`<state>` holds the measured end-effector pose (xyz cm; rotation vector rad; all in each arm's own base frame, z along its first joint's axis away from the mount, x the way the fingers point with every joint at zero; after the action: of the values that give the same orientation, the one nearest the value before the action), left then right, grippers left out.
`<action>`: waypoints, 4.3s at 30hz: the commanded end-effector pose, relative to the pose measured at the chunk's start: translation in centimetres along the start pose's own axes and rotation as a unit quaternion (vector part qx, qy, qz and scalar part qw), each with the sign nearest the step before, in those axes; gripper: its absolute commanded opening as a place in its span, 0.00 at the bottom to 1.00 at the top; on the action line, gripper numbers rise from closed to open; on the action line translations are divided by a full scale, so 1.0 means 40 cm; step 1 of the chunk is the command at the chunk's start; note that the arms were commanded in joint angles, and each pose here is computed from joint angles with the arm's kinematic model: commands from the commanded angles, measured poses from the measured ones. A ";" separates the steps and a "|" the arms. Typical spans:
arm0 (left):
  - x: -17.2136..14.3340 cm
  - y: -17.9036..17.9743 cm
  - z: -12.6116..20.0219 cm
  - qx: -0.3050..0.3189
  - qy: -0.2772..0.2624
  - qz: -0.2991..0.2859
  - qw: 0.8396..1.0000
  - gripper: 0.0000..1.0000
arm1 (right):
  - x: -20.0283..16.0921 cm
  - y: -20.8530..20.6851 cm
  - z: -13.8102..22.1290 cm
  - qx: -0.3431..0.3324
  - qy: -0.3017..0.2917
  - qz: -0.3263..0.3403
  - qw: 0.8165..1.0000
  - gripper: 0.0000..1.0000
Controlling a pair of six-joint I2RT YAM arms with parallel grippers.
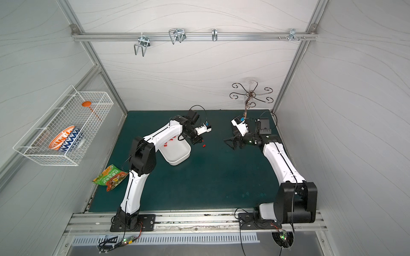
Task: Take the screw protection sleeves out of the storage box
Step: Place the screw protection sleeve at the center of the board, then pick up the screw protection sleeve from the storage box.
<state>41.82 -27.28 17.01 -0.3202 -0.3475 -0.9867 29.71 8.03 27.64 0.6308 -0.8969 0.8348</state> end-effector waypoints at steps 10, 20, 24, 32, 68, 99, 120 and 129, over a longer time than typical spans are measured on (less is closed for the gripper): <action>0.004 -0.072 -0.090 -0.017 0.033 -0.030 0.999 0.01 | -0.003 -0.002 -0.005 0.016 -0.007 -0.006 1.000 0.99; 0.000 -0.068 -0.131 -0.010 0.042 -0.016 0.999 0.20 | -0.006 -0.002 -0.008 0.017 -0.006 -0.008 1.000 0.99; 0.004 -0.076 -0.098 -0.010 0.034 -0.016 0.999 0.25 | -0.005 -0.003 -0.009 0.021 -0.006 -0.010 1.000 0.99; 0.006 -0.112 0.035 -0.036 0.007 -0.022 0.999 0.30 | 0.000 0.001 -0.002 0.017 -0.008 -0.005 1.000 0.99; -0.318 0.302 0.150 0.101 0.068 -0.063 0.991 0.38 | -0.018 0.146 -0.215 0.139 0.077 0.058 0.986 0.99; -0.324 0.343 0.041 0.078 0.128 -0.091 0.985 0.24 | -0.017 0.122 -0.194 0.126 0.069 0.044 0.989 0.99; -0.273 0.265 0.172 0.054 0.031 -0.020 0.998 0.00 | -0.014 0.124 -0.192 0.125 0.067 0.046 0.989 0.99; -0.303 0.162 0.269 0.027 -0.009 0.034 0.999 0.00 | -0.010 0.124 -0.185 0.121 0.065 0.053 0.989 0.99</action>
<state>41.29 -10.06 18.83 -0.2065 -0.3458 -0.9638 28.99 16.66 23.47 0.7388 -0.6949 1.0613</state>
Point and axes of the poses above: each gripper's point midway between its finger pads, its own z axis back along the fingers, its own y axis along the line the jaws close on, x = y × z, the point moved 10 cm from there along z, back along the fingers, and after that the axes turned 4 degrees about z, right-handed, at the moved point
